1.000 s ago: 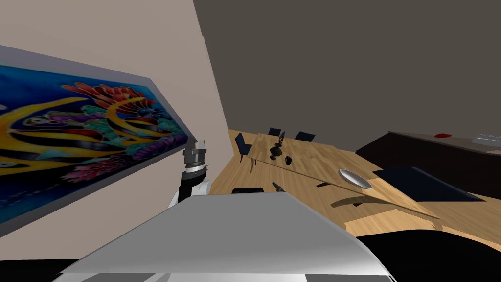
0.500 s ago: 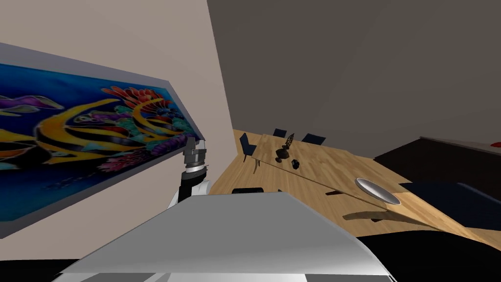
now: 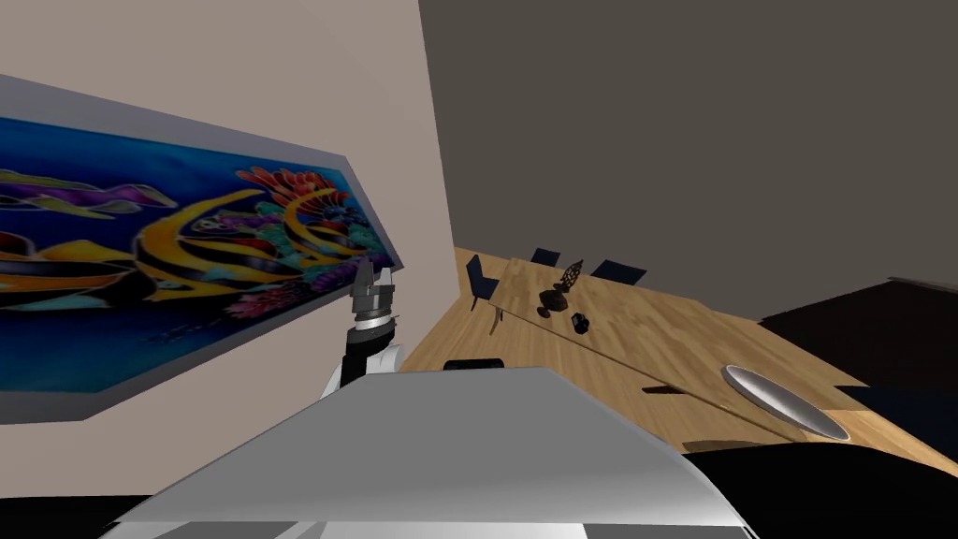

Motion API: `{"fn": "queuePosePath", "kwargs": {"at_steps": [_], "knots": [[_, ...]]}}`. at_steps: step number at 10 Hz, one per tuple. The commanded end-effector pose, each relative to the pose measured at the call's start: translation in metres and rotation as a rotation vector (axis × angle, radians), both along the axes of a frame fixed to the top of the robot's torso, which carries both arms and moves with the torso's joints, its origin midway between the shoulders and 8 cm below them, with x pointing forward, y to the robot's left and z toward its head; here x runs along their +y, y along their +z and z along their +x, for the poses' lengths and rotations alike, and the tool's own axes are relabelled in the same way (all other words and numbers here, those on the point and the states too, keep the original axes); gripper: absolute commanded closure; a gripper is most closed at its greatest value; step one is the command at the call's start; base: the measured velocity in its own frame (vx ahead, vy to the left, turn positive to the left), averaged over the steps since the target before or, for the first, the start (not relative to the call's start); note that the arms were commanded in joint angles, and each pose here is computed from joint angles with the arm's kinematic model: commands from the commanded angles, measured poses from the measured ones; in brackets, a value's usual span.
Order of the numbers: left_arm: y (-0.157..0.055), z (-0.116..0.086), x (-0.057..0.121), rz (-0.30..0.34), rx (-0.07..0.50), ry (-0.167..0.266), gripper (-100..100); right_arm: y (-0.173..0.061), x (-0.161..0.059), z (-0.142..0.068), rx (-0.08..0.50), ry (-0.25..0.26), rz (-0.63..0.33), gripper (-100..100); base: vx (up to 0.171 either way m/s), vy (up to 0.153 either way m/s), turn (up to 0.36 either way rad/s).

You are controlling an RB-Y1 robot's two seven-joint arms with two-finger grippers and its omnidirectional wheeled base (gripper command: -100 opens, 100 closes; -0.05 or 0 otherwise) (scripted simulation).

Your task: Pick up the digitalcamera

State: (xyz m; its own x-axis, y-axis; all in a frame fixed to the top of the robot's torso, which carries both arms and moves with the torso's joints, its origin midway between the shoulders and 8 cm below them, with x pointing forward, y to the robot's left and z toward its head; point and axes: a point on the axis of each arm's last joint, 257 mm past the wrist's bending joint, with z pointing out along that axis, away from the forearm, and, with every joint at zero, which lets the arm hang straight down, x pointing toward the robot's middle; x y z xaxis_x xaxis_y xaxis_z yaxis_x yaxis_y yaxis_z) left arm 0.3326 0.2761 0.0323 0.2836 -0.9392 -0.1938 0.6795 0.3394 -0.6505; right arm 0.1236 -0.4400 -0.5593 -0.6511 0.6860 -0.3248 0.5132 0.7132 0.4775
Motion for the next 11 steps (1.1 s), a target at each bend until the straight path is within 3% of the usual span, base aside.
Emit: {"fn": "queuePosePath", "kwargs": {"at_steps": [1, 2, 3, 4, 5, 6, 7, 8, 9, 10, 11], "knots": [[0.000, 0.000, 0.000, 0.000, 0.000, 0.000, 0, -0.001, -0.037, -0.020, 0.056, 0.003, -0.070, -100, 0.046, 0.053, 0.158], [0.000, 0.000, 0.000, 0.000, 0.000, 0.000, 0, 0.001, -0.068, -0.036, 0.101, 0.004, -0.131, -100, 0.090, 0.069, 0.230], [0.000, 0.000, 0.000, 0.000, 0.000, 0.000, 0, 0.001, -0.073, -0.039, 0.106, 0.001, -0.139, -100, 0.083, 0.040, 0.088], [0.000, 0.000, 0.000, 0.000, 0.000, 0.000, 0, 0.006, -0.097, -0.049, 0.138, 0.007, -0.185, -100, 0.080, 0.039, 0.143], [0.000, 0.000, 0.000, 0.000, 0.000, 0.000, 0, 0.006, -0.106, -0.054, 0.149, 0.001, -0.202, -100, 0.060, 0.021, 0.084], [0.000, 0.000, 0.000, 0.000, 0.000, 0.000, 0, 0.014, -0.134, -0.065, 0.182, 0.003, -0.256, -100, 0.062, 0.019, 0.128], [0.000, 0.000, 0.000, 0.000, 0.000, 0.000, 0, 0.013, -0.134, -0.065, 0.181, 0.003, -0.255, -100, 0.046, 0.011, 0.075], [0.000, 0.000, 0.000, 0.000, 0.000, 0.000, 0, 0.024, -0.165, -0.076, 0.216, 0.000, -0.316, -100, 0.065, 0.014, 0.125], [0.000, 0.000, 0.000, 0.000, 0.000, 0.000, 0, 0.025, -0.170, -0.079, 0.222, -0.004, -0.325, -100, 0.053, -0.001, 0.064], [0.000, 0.000, 0.000, 0.000, 0.000, 0.000, 0, 0.038, -0.201, -0.089, 0.252, -0.008, -0.384, -100, 0.056, -0.006, 0.122], [0.000, 0.000, 0.000, 0.000, 0.000, 0.000, 0, 0.038, -0.201, -0.089, 0.252, -0.008, -0.384, -100, 0.054, -0.015, 0.071]]}}
